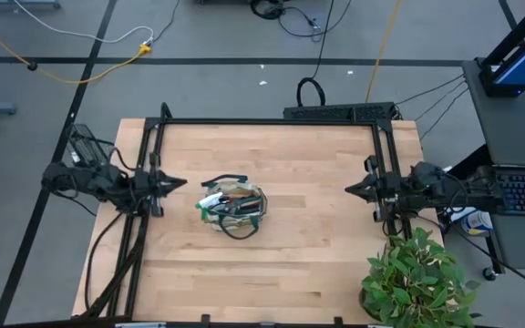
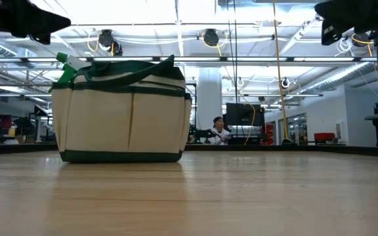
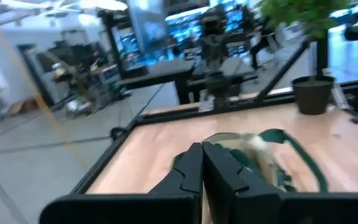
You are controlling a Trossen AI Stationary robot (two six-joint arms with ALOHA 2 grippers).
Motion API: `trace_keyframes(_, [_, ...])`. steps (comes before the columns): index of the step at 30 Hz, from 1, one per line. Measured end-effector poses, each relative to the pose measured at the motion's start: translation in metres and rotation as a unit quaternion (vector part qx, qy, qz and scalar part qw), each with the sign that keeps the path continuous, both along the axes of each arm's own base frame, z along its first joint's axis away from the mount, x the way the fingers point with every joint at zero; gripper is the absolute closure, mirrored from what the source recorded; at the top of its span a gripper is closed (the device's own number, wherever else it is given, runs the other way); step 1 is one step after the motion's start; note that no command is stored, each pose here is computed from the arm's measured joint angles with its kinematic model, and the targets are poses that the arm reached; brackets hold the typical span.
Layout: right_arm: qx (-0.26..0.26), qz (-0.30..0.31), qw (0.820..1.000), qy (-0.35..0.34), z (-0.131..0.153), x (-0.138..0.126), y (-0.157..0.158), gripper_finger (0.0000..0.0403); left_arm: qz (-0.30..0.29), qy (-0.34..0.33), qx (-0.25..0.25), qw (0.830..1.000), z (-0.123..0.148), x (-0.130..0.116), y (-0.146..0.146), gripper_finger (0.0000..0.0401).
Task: Pick & Place Garden tools in Gardening bag
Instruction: Return to Home Position
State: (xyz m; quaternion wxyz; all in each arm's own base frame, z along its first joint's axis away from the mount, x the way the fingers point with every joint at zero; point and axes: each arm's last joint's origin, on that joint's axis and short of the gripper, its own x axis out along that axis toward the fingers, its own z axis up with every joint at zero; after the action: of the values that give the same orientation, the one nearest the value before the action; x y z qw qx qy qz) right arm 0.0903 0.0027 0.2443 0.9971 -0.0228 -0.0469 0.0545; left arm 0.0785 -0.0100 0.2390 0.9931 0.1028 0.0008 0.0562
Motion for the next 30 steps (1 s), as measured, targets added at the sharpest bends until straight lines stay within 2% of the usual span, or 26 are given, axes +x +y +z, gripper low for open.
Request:
trace_keyframes(5, [-0.003, 0.021, 1.000, -0.016, -0.002, -0.005, 0.001, 0.0402, -0.041, -0.026, 0.043, 0.998, -0.016, 0.009, -0.005, 0.0392])
trace_keyframes(9, [-0.003, 0.020, 1.000, -0.019, -0.008, -0.007, 0.001, 0.0402, -0.034, -0.030, 0.052, 0.998, -0.021, 0.011, -0.004, 0.0382])
trace_keyframes(15, [-0.003, 0.020, 1.000, -0.019, -0.021, -0.007, 0.001, 0.0402, -0.020, -0.016, 0.042, 0.999, -0.031, 0.014, -0.002, 0.0398])
trace_keyframes(25, [-0.001, 0.020, 1.000, -0.009, -0.028, -0.008, 0.001, 0.0402, -0.024, -0.036, 0.010, 0.999, -0.062, 0.022, -0.002, 0.0378])
trace_keyframes(30, [-0.001, 0.020, 1.000, -0.002, -0.035, -0.005, 0.001, 0.0402, -0.021, -0.039, 0.007, 0.999, -0.063, 0.023, 0.000, 0.0378])
